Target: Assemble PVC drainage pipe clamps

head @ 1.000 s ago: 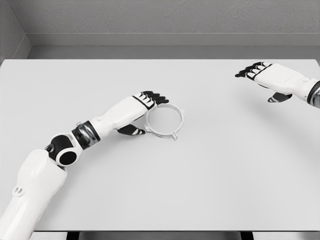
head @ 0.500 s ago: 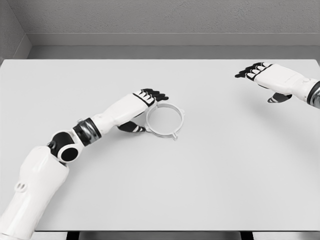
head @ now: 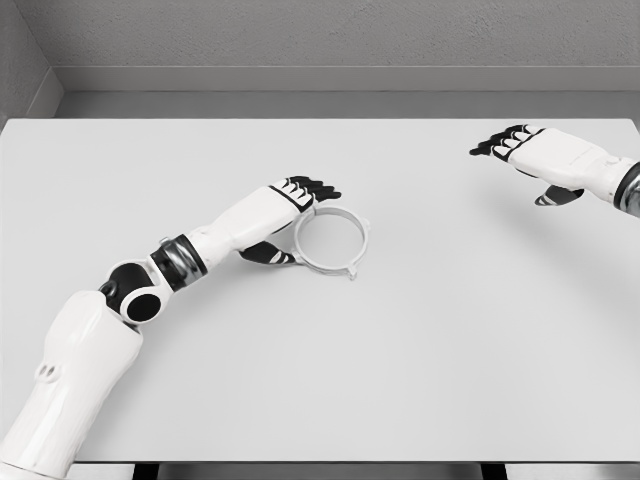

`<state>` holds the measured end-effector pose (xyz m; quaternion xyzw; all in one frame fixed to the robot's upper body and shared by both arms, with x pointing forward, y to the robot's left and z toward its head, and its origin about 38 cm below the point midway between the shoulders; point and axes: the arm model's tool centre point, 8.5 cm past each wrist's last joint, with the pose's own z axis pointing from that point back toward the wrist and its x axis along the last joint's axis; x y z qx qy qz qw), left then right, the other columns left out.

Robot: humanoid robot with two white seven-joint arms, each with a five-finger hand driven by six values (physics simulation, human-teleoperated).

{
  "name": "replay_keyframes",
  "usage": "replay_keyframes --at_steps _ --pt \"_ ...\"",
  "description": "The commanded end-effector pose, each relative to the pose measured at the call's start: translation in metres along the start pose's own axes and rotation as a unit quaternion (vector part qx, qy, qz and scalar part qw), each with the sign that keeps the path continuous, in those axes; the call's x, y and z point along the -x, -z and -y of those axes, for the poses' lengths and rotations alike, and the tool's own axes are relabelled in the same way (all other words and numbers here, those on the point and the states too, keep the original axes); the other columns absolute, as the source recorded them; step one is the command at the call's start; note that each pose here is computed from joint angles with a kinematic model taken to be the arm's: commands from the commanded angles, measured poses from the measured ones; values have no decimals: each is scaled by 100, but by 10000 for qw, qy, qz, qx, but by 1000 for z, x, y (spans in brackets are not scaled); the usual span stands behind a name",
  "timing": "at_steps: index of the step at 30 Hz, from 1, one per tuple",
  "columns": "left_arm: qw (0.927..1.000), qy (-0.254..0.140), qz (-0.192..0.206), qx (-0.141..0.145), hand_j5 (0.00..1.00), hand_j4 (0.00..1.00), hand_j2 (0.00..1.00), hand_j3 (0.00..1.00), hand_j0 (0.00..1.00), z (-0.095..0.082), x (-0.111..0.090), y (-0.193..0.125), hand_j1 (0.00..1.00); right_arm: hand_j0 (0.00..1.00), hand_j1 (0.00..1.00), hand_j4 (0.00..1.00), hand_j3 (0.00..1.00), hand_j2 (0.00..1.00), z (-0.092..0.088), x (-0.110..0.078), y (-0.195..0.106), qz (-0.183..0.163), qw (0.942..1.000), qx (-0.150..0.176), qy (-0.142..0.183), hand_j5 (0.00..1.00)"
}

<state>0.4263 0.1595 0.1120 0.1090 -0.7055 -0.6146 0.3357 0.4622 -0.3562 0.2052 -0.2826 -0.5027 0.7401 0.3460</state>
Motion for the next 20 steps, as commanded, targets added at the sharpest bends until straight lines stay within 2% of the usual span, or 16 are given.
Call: replay_keyframes --at_steps 1,3,4,5,6,7,8,9,11,12,14,16,18,20 --pt "10000 5 -17 -74 100 100 100 100 100 -6 2 -3 100 100 100 100 100 100 2 -2 0 28 10000 30 -9 100" --pt "9999 30 -1 -141 100 100 100 100 100 -11 2 -5 100 100 100 100 100 100 1 -3 0 30 10000 22 -2 100" --pt "9997 101 -55 -237 100 100 100 100 100 -19 5 -12 100 100 100 100 100 100 1 -3 0 30 10000 22 -2 100" --pt "9988 289 -211 -325 100 100 100 100 100 -34 14 -32 100 100 100 100 100 100 0 -3 0 31 10000 16 3 100" --pt "9982 387 -275 -374 100 100 100 100 100 -42 17 -46 100 100 100 100 100 100 1 -3 0 30 10000 22 -2 100" --pt "9963 300 -372 -721 100 100 100 100 100 -64 25 -64 100 100 100 100 100 100 1 -2 0 27 10000 32 5 100" --pt "9941 197 -506 -940 100 100 100 100 100 -77 35 -83 100 100 100 100 100 100 1 -2 0 25 10000 36 -2 100" --pt "9909 242 -719 -1114 100 100 100 100 100 -97 49 -107 100 100 100 100 100 100 2 0 -3 -1 10000 21 -12 100" --pt "9837 300 -1130 -1366 100 100 100 100 100 -117 68 -146 100 100 100 100 100 100 2 1 -4 -22 10000 33 -16 100" --pt "9810 367 -1330 -1360 100 100 100 100 100 -118 73 -163 100 100 100 100 100 100 2 2 -5 -43 10000 43 -14 100" --pt "9821 455 -1554 -964 100 100 100 100 100 -107 80 -185 100 100 100 100 100 100 1 4 -6 -63 10000 18 -28 100" --pt "9824 417 -1612 -841 100 100 100 100 100 -99 80 -192 100 100 100 100 100 100 2 4 -7 -73 10000 21 -24 100" --pt "9817 481 -1739 -613 100 100 100 100 100 -96 84 -207 100 100 100 100 100 100 2 5 -9 -68 10000 16 -43 100" --pt "9813 478 -1792 -519 100 100 100 100 100 -93 85 -214 100 100 100 100 100 100 2 8 -13 -113 9999 -4 -74 100"
